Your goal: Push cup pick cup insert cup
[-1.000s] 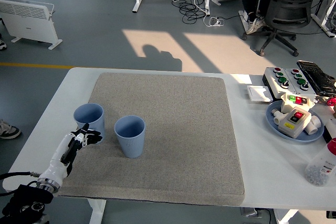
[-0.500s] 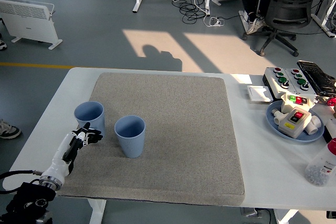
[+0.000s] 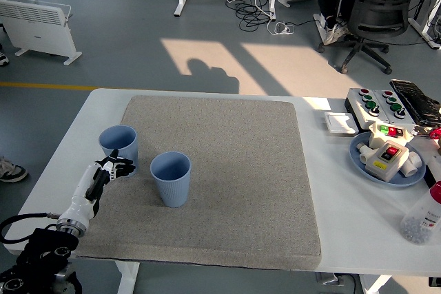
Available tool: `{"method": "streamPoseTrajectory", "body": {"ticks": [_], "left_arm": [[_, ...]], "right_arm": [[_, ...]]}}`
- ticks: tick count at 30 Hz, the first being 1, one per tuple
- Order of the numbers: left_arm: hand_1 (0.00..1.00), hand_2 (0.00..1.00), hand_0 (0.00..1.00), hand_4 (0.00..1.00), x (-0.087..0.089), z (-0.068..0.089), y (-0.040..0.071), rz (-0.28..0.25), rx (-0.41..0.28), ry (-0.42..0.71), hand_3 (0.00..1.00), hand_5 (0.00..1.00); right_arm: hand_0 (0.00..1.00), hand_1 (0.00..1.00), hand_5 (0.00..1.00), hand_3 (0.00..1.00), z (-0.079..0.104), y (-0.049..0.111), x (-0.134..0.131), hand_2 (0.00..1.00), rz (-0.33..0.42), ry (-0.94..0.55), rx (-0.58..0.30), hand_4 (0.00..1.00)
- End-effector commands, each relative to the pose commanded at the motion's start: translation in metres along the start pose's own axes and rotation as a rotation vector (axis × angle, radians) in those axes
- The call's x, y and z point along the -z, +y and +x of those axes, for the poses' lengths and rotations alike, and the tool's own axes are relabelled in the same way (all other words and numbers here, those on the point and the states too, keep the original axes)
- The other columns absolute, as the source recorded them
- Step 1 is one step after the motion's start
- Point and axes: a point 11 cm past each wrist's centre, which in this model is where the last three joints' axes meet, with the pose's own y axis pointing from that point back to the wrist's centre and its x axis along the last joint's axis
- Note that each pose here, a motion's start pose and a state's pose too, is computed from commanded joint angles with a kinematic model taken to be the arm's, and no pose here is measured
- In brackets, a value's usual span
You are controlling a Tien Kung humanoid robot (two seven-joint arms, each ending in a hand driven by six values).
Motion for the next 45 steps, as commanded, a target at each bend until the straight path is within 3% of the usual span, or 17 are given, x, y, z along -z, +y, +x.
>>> {"method": "streamPoseTrajectory", "body": {"ticks": [14, 26, 38, 45], "left_arm": [[0.596, 0.519, 0.735, 0.615, -0.006, -0.006, -0.015, 0.002, 0.022, -0.006, 0.486, 0.998], [0.583, 0.511, 0.718, 0.594, -0.008, -0.003, -0.030, -0.003, -0.026, -0.013, 0.478, 0.998], [0.583, 0.507, 0.713, 0.596, -0.011, -0.003, -0.029, -0.015, -0.025, -0.011, 0.476, 0.998], [0.584, 0.510, 0.675, 0.599, -0.013, -0.001, -0.017, -0.020, 0.001, -0.027, 0.477, 0.998]], "right_arm": [[0.730, 0.666, 0.366, 0.572, -0.001, 0.000, 0.000, 0.637, -0.002, 0.006, 0.004, 0.128], [0.730, 0.665, 0.366, 0.572, -0.007, 0.000, 0.001, 0.636, 0.000, 0.011, 0.014, 0.128], [0.729, 0.665, 0.366, 0.573, -0.005, 0.000, 0.002, 0.636, 0.006, 0.009, 0.009, 0.128], [0.730, 0.665, 0.366, 0.573, -0.001, 0.000, 0.002, 0.636, 0.003, 0.008, 0.002, 0.128]]}}
